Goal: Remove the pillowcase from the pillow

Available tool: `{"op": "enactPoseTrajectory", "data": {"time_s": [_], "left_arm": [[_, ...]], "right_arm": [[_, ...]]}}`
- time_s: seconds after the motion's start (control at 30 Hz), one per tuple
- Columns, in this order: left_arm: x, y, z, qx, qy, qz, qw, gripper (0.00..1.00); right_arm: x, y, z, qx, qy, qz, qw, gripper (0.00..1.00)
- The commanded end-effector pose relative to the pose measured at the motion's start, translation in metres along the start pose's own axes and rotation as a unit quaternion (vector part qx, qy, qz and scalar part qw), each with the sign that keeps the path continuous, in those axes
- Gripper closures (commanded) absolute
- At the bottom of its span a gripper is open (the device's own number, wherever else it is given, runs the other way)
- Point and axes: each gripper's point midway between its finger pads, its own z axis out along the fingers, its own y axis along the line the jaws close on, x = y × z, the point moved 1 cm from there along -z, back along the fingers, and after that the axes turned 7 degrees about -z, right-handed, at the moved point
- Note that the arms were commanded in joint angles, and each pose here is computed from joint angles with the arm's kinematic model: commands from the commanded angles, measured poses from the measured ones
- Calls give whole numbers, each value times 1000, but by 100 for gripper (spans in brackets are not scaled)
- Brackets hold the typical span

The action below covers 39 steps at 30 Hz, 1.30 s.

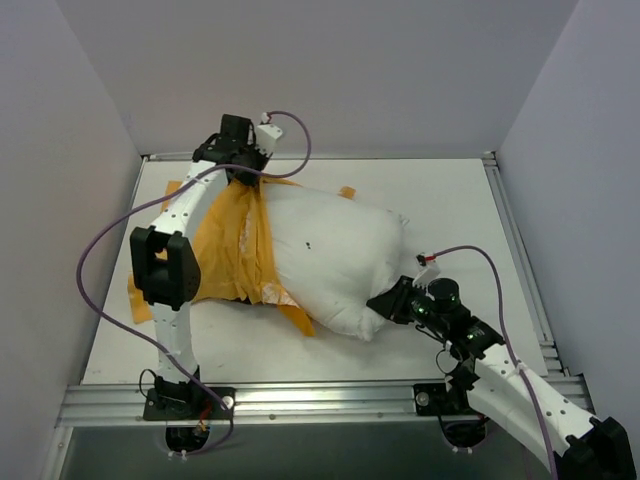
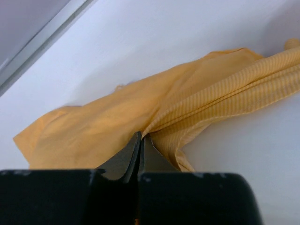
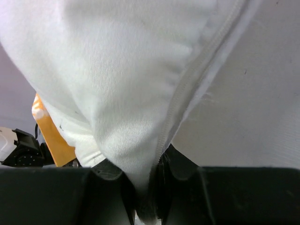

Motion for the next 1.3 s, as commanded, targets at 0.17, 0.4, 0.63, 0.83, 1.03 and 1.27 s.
{"op": "enactPoseTrajectory", "data": {"time_s": [0.17, 0.4, 0.63, 0.83, 1.03, 1.27], "left_arm": [[45, 143, -54, -136, -7, 29, 990, 97], [-7, 57, -133, 66, -93, -56, 992, 6], [-2, 58, -254, 95, -126, -99, 982, 6], [158, 54, -277, 43, 82, -53, 994, 6], [278, 47, -287, -37, 215, -32, 975, 6], [354, 95, -273, -186, 259, -71, 945, 6]], "right_arm": [[26, -16, -6, 43, 62, 26, 997, 100], [-20, 8, 23, 19, 34, 9, 999, 100], [-93, 31, 43, -16, -60, 27, 998, 100], [-125, 28, 38, -12, -109, 42, 993, 100], [-117, 21, 41, -1, -87, 26, 996, 100], [-111, 19, 43, -6, -77, 23, 997, 100]]}}
